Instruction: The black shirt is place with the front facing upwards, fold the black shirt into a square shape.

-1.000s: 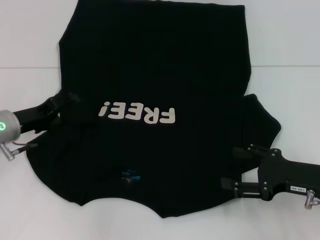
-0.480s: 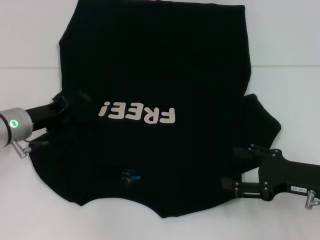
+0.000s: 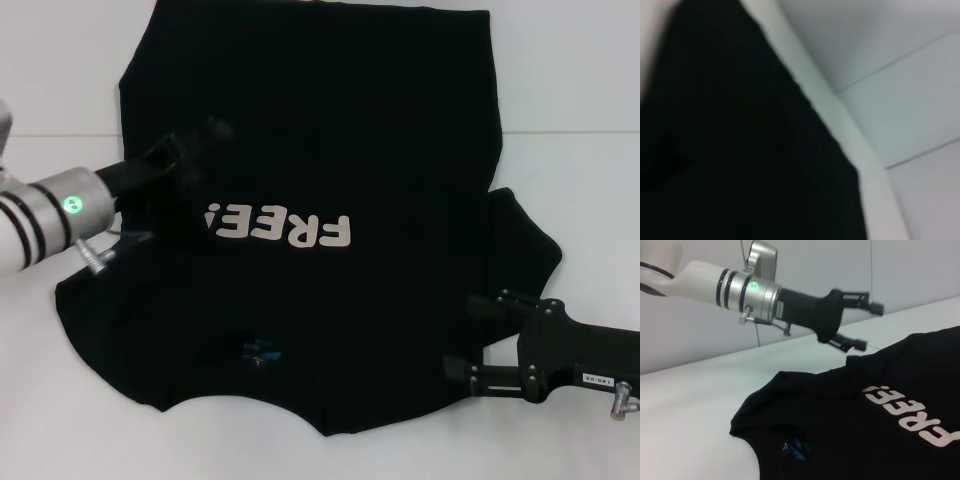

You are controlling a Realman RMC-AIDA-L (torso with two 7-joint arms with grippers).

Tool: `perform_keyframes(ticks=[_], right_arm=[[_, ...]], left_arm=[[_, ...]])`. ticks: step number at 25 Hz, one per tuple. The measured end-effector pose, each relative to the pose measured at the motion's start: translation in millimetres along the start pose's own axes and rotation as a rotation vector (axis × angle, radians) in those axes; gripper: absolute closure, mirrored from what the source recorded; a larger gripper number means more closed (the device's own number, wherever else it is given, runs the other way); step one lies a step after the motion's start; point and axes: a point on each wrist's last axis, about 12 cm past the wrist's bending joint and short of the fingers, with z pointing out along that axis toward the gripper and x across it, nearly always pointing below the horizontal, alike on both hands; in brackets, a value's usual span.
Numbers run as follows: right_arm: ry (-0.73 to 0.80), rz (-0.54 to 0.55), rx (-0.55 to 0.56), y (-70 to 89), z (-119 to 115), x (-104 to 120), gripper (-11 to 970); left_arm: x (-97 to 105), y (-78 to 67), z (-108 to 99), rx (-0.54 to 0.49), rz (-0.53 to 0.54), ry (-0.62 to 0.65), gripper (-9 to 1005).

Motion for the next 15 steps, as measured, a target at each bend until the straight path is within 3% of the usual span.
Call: perform_keyframes(ticks=[5,12,15], right_arm=[[-0.001,0.001,0.0,0.1,0,0,34],[-0.003,0.001,0.001,0.0,0,0,34],[-0.003,0.0,0.0,-0.2,0,-1,34]], left_arm=[[3,-5.0,1,0.038,0.019,0.017,35],[-8,29.3,-32,-0.025,-0.077,-0.091,35],[-9,35.6,-37,-0.046,-0.091,-0.115,35]])
